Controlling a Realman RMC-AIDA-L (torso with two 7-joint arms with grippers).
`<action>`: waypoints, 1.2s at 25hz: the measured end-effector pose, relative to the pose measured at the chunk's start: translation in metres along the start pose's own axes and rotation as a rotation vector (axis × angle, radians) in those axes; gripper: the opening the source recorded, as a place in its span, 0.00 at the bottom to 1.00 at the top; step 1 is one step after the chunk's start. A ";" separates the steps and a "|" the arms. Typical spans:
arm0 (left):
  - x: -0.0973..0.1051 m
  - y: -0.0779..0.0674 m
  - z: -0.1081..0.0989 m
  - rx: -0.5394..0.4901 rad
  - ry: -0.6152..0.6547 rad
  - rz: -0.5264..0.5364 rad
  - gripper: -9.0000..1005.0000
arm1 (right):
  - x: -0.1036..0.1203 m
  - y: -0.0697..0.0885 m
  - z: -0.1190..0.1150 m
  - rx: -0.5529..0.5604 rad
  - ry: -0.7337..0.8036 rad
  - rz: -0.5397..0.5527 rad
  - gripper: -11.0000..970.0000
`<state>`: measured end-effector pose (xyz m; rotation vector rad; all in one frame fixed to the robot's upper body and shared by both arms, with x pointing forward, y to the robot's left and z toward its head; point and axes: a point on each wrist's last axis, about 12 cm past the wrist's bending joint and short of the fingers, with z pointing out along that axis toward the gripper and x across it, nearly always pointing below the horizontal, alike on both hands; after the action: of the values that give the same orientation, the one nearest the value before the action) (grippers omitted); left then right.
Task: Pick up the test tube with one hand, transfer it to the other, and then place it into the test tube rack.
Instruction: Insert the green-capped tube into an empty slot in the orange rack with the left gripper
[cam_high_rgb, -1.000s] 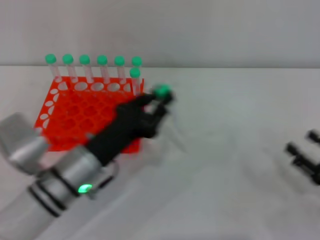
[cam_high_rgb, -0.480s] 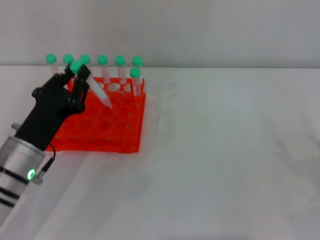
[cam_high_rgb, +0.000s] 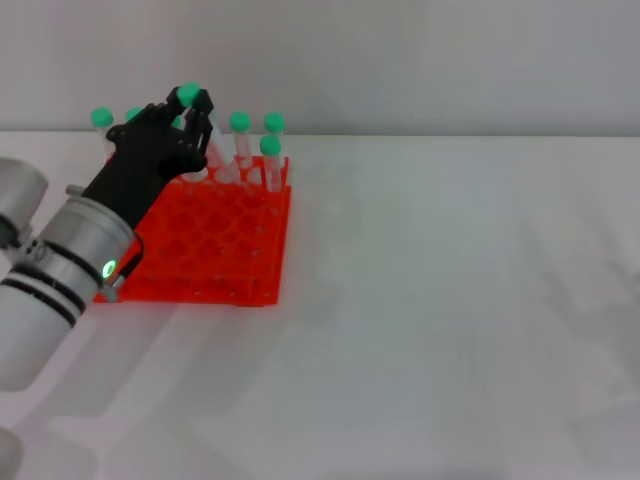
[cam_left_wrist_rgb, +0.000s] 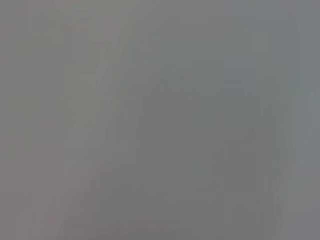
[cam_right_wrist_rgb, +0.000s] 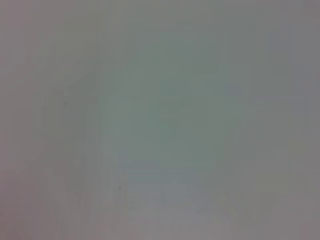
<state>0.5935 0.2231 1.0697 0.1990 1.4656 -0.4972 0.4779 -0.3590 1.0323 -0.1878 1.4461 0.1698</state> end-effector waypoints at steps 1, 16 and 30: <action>0.000 -0.001 0.002 0.001 0.004 0.010 0.32 | 0.000 0.000 -0.001 0.001 0.002 0.001 0.88; -0.003 -0.003 0.024 -0.004 0.063 0.181 0.34 | 0.003 0.003 0.000 -0.010 0.015 0.005 0.88; 0.001 -0.007 0.033 -0.003 0.130 0.196 0.36 | 0.003 0.004 0.001 -0.016 0.018 0.013 0.88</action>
<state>0.6205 0.2029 1.0731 0.3745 1.5544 -0.3272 0.4781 -0.3552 1.0294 -0.1934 1.4640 0.1907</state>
